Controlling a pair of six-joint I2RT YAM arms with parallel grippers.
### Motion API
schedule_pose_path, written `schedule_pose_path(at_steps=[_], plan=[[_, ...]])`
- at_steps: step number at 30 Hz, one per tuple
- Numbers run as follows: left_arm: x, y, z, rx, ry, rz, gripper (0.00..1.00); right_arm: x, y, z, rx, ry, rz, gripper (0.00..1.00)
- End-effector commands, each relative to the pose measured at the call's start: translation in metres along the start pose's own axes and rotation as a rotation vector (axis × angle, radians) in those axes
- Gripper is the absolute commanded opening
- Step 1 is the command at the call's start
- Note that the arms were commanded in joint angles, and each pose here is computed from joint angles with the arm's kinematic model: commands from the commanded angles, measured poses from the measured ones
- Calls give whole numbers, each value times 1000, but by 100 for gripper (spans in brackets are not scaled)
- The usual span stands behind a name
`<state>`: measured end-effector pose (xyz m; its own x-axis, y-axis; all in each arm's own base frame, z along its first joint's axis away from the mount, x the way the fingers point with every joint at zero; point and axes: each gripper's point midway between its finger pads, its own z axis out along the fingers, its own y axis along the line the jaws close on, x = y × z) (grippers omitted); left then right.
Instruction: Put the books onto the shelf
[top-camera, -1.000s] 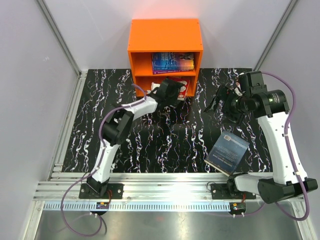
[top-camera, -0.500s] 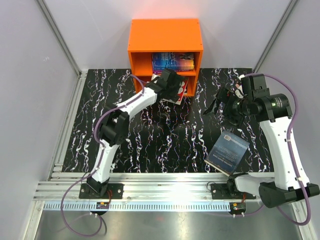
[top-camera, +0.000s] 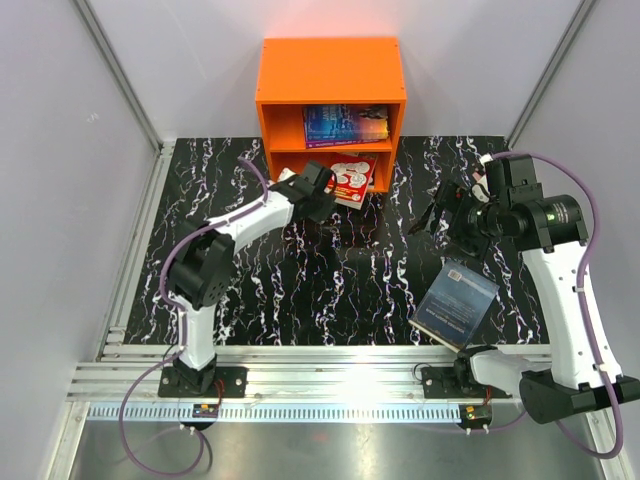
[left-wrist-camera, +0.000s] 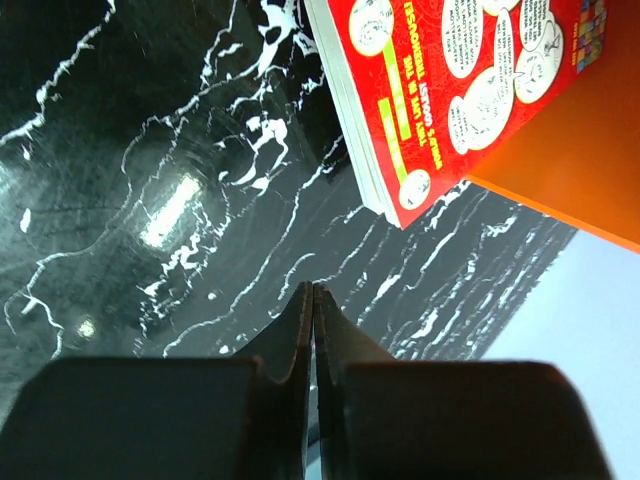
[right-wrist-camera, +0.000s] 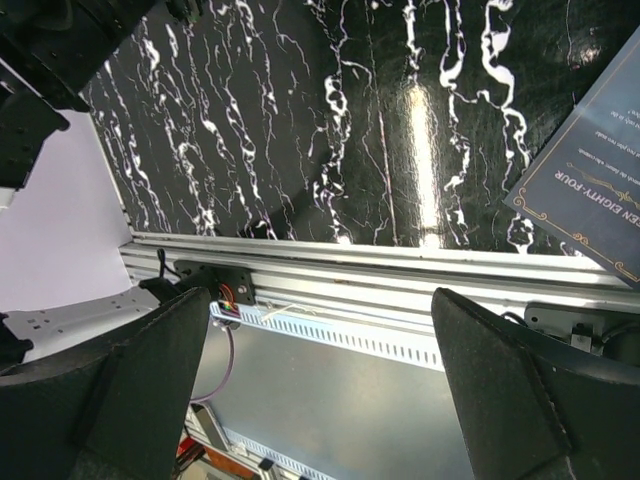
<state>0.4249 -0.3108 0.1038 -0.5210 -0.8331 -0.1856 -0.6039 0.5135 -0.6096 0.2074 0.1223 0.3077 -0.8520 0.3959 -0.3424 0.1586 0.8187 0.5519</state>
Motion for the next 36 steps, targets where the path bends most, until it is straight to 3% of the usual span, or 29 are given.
schedule_pose_path(at_steps=[1, 18, 24, 32, 36], plan=[[-13, -15, 4, 29, -58, 55, 0, 13, -6, -1, 10, 56, 21, 100], [-18, -15, 71, -104, -152, 40, 0, 10, -23, 5, 105, 50, 29, 100], [-22, -47, 81, 35, -240, -47, 0, 9, -28, 14, 129, 70, 31, 100], [-12, -96, 113, 158, -221, -127, 0, 6, -34, 23, 153, 98, 17, 100], [-17, -101, 117, 174, -253, -162, 0, 6, -36, 25, 160, 108, 16, 100]])
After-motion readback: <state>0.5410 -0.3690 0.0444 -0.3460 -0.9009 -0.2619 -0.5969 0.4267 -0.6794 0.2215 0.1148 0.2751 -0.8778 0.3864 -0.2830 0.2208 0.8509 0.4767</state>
